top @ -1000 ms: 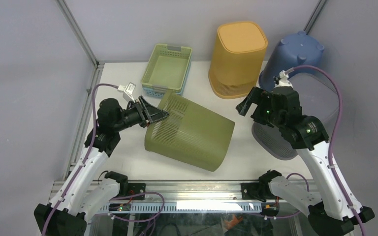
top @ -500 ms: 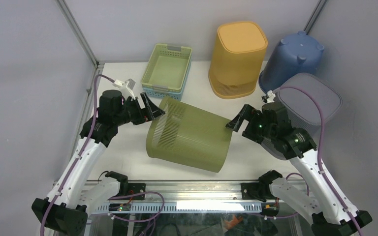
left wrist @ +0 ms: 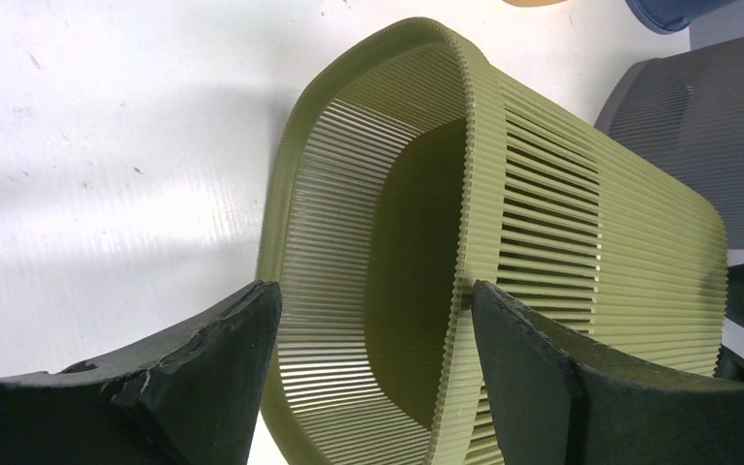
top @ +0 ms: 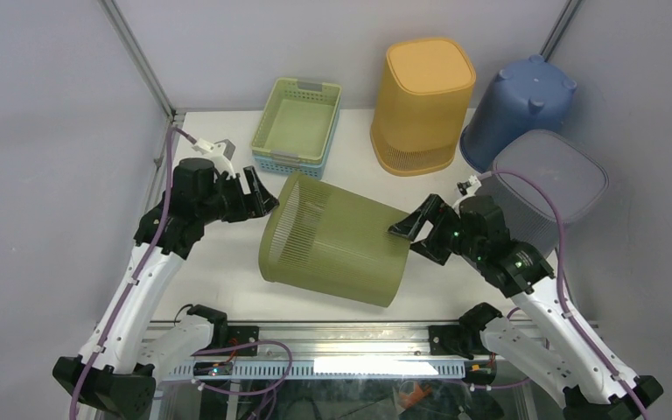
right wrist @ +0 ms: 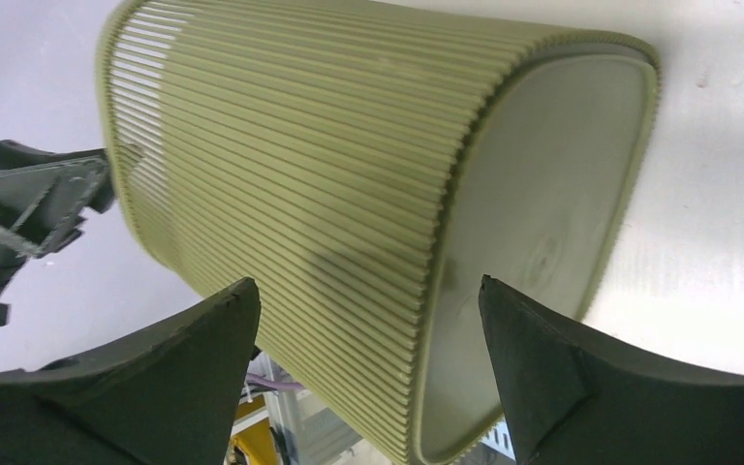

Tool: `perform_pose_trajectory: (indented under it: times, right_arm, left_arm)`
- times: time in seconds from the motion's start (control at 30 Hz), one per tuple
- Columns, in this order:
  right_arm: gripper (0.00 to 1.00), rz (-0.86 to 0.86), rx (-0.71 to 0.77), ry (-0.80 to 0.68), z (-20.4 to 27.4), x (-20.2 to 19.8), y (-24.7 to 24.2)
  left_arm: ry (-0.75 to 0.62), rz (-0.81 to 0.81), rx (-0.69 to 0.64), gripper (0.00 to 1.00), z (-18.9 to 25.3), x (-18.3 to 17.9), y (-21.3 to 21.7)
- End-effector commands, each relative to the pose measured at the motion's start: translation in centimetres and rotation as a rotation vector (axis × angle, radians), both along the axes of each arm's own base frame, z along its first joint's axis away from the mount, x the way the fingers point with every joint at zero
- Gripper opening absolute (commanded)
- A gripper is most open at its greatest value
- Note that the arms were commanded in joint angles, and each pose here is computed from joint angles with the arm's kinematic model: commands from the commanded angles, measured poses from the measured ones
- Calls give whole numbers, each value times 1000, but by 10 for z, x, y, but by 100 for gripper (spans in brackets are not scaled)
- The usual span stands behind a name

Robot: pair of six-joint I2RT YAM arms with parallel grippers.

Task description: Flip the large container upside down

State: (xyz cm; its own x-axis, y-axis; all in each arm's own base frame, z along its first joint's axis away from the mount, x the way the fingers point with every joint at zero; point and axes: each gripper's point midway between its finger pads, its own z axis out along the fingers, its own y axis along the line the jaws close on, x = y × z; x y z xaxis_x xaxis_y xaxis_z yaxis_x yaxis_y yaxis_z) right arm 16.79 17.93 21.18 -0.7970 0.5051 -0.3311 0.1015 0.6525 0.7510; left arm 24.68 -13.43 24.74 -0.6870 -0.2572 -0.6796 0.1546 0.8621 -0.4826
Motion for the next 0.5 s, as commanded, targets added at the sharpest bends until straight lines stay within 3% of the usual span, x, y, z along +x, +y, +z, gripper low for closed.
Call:
perform_pose_trajectory:
  times: [0.0,0.47]
  right_arm:
    - [86,20,152,-125,44,5,16]
    - [81,146,331,-337,138,-3,35]
  left_arm:
    - [21,14,65,73,-19,0,9]
    - [67,-19,72,73,-45,0,4]
